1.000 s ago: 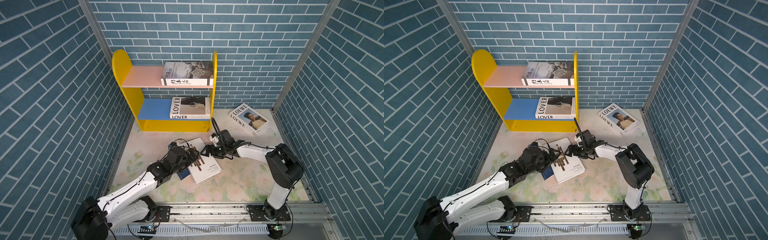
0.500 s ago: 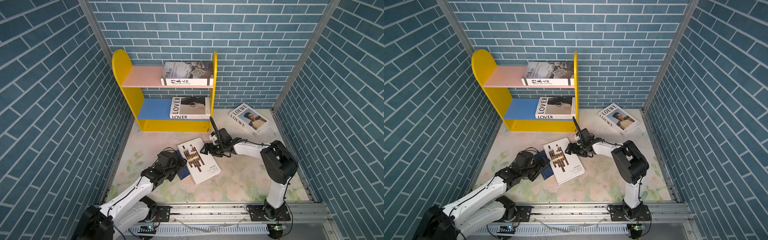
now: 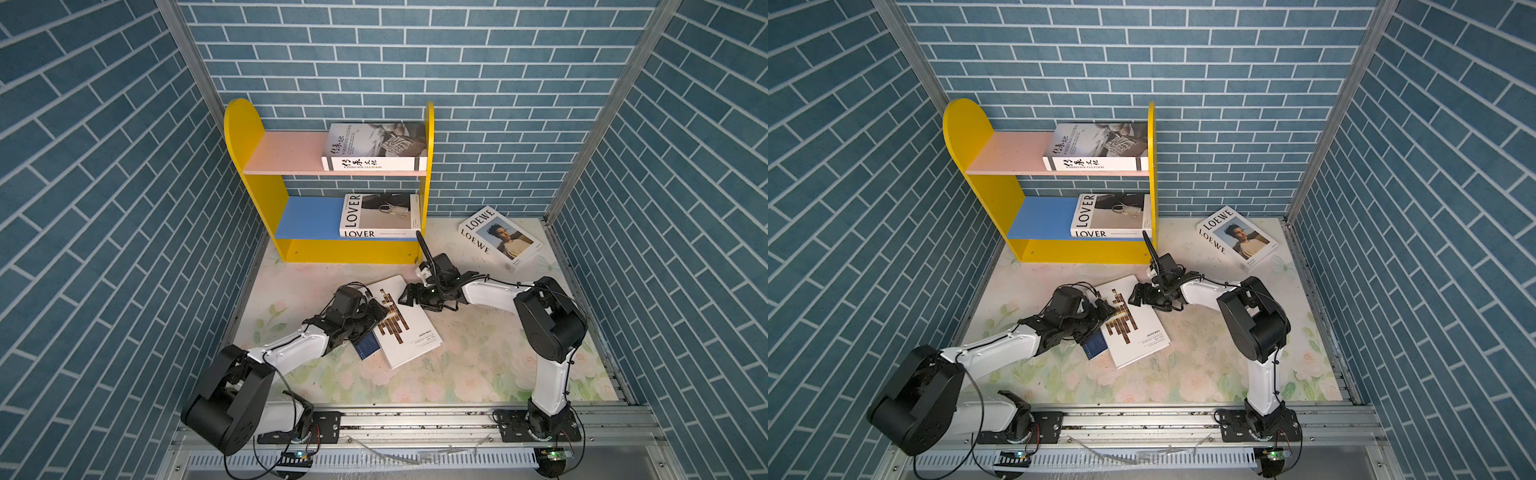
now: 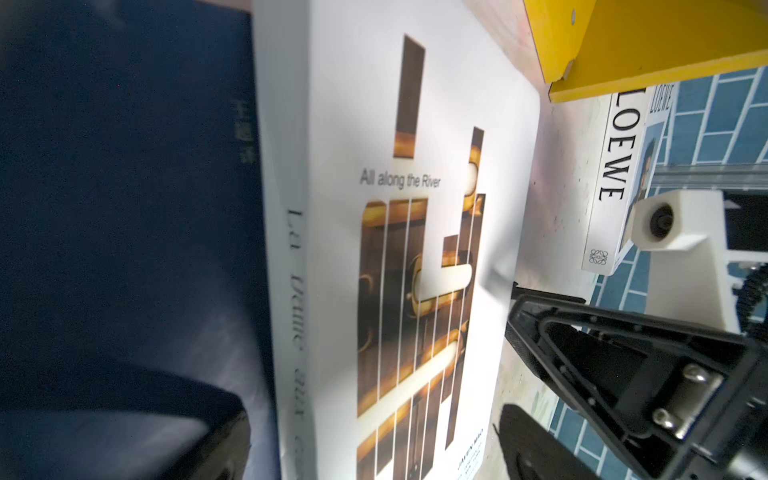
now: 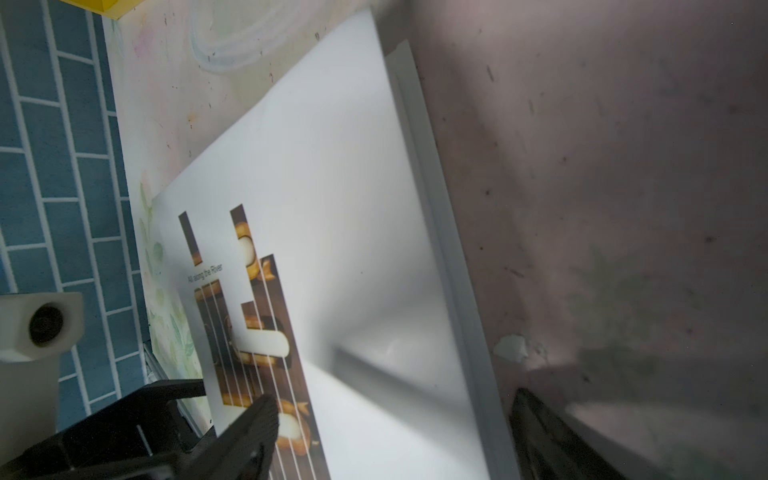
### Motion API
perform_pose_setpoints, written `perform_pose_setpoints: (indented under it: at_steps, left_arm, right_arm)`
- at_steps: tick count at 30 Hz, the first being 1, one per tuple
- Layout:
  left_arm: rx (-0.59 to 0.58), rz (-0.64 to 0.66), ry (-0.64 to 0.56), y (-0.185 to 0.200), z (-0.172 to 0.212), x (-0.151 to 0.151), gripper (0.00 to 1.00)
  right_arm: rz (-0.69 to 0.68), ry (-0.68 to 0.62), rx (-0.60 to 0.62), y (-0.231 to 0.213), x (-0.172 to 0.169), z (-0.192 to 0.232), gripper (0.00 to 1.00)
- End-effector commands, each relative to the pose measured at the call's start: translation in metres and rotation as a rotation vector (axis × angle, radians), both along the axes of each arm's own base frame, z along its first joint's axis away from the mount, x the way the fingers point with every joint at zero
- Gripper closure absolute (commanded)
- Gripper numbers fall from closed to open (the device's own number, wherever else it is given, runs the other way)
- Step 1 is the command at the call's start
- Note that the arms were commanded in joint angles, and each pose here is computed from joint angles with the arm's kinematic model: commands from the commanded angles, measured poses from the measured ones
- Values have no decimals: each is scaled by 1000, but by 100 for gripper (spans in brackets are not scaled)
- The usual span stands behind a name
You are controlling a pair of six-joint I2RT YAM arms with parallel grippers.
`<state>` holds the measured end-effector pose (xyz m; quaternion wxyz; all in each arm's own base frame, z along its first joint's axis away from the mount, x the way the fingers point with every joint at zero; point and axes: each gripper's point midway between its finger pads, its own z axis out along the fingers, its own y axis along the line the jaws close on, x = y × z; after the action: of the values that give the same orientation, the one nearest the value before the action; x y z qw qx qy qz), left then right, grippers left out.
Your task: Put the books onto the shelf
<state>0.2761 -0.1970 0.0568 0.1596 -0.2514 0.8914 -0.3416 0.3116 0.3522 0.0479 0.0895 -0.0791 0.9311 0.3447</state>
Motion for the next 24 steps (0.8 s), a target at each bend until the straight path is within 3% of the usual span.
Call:
perform_pose_setpoints:
  at_steps: [1,4,10,15,20,24]
  left_arm:
    - [-42,-50,-50,-13,7,12,8]
    - [-70,-93,-109,-23,16,20,9]
    - [-210,-162,-299,-46,75,37,12]
    - [-304,-214,-411,-59,121,39,22]
    - [-262,-191,-353,-51,119,31,37]
    - [-179,-175,-278,-38,105,20,42]
  right_arm:
    - [28,46,-18,1,-7,-15,12]
    - [53,58,4,6,-8,-14,12]
    - [103,78,51,15,-14,-8,12]
    - [120,79,105,24,-13,4,12]
    - [117,57,118,25,-9,15,12]
    - [117,54,120,23,-8,17,12]
